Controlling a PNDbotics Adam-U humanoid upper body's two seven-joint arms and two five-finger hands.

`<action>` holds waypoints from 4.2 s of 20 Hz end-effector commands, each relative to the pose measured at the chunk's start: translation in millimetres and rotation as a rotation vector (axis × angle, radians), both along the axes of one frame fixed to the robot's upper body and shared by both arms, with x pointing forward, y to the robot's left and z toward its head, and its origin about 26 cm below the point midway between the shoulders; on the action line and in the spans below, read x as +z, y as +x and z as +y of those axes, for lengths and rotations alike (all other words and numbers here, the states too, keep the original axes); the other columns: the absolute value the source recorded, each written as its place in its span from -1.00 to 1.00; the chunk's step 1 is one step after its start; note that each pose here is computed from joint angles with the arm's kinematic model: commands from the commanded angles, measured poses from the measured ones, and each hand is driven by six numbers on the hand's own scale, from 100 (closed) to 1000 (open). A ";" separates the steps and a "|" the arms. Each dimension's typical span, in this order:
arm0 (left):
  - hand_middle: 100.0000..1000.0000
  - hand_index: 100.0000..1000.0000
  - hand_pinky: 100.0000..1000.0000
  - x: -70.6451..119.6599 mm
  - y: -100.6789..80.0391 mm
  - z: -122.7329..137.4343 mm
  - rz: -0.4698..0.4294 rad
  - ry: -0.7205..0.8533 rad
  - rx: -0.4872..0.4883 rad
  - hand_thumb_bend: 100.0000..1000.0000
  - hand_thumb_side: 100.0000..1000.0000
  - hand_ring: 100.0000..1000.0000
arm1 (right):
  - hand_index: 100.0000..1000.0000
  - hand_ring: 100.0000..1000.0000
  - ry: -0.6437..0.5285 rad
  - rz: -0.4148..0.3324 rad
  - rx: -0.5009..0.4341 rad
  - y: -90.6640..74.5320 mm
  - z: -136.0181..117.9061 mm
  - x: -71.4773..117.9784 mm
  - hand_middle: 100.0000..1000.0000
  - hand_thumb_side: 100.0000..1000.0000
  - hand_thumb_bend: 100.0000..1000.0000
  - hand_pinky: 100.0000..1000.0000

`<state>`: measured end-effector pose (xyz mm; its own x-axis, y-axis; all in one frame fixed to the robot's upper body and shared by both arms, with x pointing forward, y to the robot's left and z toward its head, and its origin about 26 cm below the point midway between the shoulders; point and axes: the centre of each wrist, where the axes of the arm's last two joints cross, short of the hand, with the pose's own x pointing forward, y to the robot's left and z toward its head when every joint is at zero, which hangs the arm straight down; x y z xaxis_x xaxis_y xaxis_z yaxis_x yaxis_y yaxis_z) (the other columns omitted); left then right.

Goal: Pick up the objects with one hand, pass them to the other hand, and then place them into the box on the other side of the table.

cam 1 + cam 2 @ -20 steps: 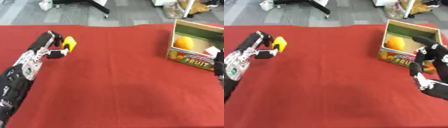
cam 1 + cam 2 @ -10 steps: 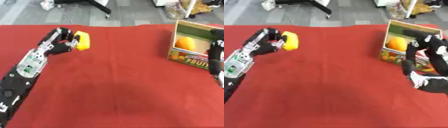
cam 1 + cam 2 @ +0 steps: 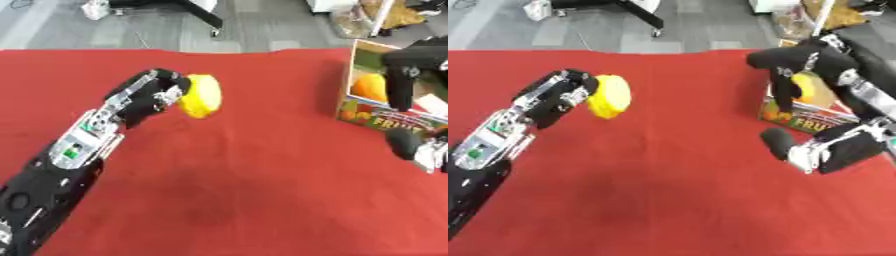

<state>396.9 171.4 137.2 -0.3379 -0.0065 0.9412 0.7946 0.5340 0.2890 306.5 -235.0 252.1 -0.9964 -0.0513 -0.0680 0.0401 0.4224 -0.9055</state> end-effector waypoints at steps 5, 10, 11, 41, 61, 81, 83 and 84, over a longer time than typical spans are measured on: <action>-0.44 -0.23 0.16 21.3 -20.8 -18.8 0.027 -0.017 -0.147 -1.00 -0.17 -0.20 | 0.84 -0.61 -0.046 -0.107 -0.025 -3.8 12.0 15.0 -0.68 -0.39 -0.64 -1.00; -0.44 -0.22 0.16 28.5 -28.9 -28.4 0.035 -0.030 -0.202 -1.00 -0.17 -0.20 | 0.85 -0.70 -0.056 -0.153 0.020 -4.0 22.4 19.2 -0.67 -0.36 -0.54 -1.00; -0.44 -0.22 0.16 30.4 -30.4 -30.9 0.034 -0.033 -0.214 -1.00 -0.17 -0.20 | 0.84 -0.69 -0.058 -0.168 0.032 -4.0 24.5 21.1 -0.67 -0.35 -0.48 -1.00; -0.44 -0.22 0.17 36.2 -37.1 -52.8 0.011 0.109 -0.330 -1.00 -0.20 -0.19 | 0.62 -0.67 -0.342 -0.411 0.107 -6.6 51.7 39.7 -0.64 -0.32 -0.34 -0.84; -0.42 -0.21 0.18 35.8 -39.6 -74.4 0.100 0.143 -0.458 -1.00 -0.12 -0.18 | 0.62 -0.55 -0.357 -0.745 0.071 -11.8 78.9 27.0 -0.53 -0.37 -0.11 -0.62; -0.41 -0.20 0.20 51.5 -53.9 -79.6 0.198 0.064 -0.495 -1.00 -0.07 -0.16 | 0.21 -0.56 -0.296 -0.834 0.084 -11.8 77.1 20.1 -0.56 -1.00 -0.46 -0.63; -0.41 -0.20 0.20 51.3 -53.8 -79.1 0.197 0.070 -0.491 -1.00 -0.07 -0.16 | 0.15 -0.56 -0.285 -0.829 0.089 -11.7 76.8 19.7 -0.56 -1.00 -0.63 -0.64; -0.41 -0.20 0.20 51.1 -53.6 -78.8 0.196 0.073 -0.489 -1.00 -0.07 -0.16 | 0.10 -0.56 -0.279 -0.826 0.091 -11.6 76.5 19.7 -0.57 -1.00 -0.75 -0.64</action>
<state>344.7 92.0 177.7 -0.1045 0.0409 0.9937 0.9915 0.0818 0.1009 298.0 -155.7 261.7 -0.6520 -0.2512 -0.7154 0.6850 0.2095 -0.6978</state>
